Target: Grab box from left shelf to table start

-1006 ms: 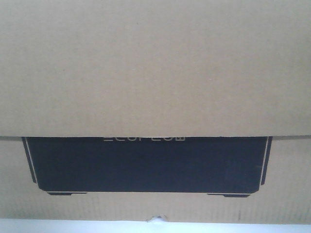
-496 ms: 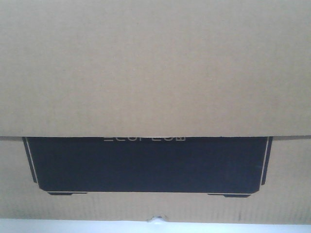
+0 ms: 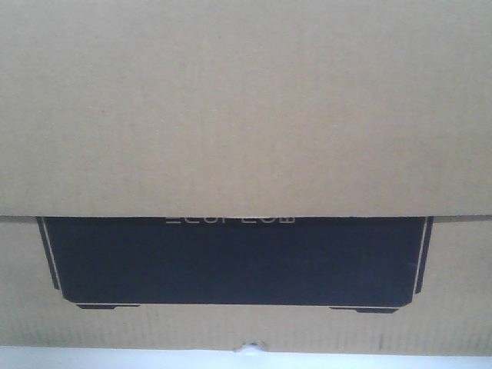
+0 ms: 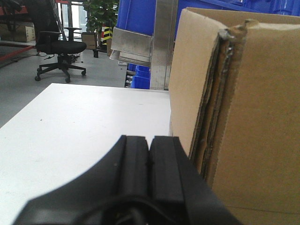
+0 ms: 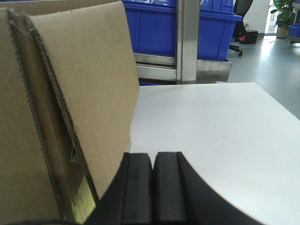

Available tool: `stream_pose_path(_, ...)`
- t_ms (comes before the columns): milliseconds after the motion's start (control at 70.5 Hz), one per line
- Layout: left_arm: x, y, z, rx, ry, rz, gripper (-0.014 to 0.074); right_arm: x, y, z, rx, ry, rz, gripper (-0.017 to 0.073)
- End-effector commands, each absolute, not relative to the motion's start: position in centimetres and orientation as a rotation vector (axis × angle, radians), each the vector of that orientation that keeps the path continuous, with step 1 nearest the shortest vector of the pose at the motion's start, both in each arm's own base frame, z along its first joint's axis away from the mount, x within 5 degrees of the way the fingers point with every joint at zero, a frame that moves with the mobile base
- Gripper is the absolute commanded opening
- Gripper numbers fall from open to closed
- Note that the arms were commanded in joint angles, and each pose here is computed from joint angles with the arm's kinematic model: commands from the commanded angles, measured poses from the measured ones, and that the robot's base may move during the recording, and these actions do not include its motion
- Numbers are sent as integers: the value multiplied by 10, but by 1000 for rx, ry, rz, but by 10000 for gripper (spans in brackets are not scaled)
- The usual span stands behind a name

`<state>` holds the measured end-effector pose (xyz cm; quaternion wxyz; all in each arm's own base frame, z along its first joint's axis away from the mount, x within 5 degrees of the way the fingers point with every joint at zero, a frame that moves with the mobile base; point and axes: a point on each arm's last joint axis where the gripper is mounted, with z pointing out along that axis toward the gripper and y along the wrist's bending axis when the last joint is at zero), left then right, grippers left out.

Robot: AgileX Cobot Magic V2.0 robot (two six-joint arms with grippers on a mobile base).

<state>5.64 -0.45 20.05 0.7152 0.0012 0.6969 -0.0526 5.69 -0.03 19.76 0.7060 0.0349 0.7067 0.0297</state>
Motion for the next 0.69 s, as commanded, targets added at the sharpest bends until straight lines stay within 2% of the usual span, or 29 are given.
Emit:
stream_pose_path(0, 55, -3, 209, -15, 1445, -112, -102, 54, -1, 212, 76, 1452, 57, 55)
stream_pose_path(680, 55, -3, 209, -15, 1445, -112, -102, 54, -1, 212, 76, 1452, 57, 55)
